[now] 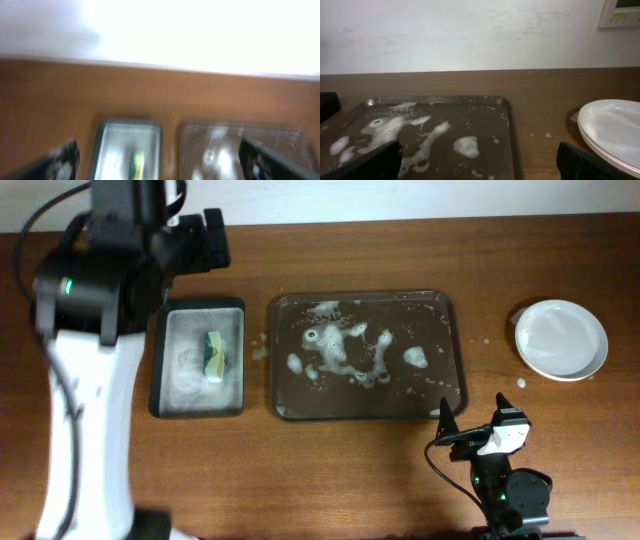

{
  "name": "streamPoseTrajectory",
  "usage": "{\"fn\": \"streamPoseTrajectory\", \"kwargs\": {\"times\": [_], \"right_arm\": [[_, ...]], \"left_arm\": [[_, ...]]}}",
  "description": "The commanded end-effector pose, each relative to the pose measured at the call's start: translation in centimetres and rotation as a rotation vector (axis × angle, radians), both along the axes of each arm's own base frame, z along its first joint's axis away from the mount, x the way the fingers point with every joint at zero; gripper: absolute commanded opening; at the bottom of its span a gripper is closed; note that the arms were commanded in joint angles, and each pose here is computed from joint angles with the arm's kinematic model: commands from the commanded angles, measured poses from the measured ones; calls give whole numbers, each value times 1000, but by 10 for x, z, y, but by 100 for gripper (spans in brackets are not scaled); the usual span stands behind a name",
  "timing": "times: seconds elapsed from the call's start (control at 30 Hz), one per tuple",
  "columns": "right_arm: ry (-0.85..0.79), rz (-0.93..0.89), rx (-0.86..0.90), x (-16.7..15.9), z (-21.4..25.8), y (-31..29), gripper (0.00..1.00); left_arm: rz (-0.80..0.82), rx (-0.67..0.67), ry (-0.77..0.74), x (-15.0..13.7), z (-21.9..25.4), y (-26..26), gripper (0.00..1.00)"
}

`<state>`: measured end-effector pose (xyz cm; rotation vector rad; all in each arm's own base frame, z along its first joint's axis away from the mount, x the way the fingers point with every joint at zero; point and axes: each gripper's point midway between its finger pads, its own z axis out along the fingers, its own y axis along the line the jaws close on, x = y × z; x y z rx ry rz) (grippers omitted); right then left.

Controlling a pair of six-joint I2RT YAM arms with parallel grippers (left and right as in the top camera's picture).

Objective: Clean dirty plates on tray and stack at the side

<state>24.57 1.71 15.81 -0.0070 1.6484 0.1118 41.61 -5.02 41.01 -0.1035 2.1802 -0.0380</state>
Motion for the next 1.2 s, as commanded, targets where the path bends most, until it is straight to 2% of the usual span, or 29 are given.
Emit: {"fn": "streamPoseTrajectory", "kwargs": {"times": [0.0,0.17,0.43,0.57,0.77,1.17], "right_arm": [[1,17,-7,0,-2,3,98],[1,17,-7,0,-2,3,98],[1,17,-7,0,-2,3,98],[1,17,-7,0,-2,3,98],[1,17,-7,0,-2,4,98],[1,17,-7,0,-2,3,98]], "left_arm": [[-8,28,-67,-23,-10,9,99],[-18,53,-149,-55,-37,19,99],[45,38,-251,-116,-124,52,99],[70,39,-310,-135,-160,61,99],[87,39,-383,-152,-198,64,99],[78,67,-554,-164,-239,65,99]]}}
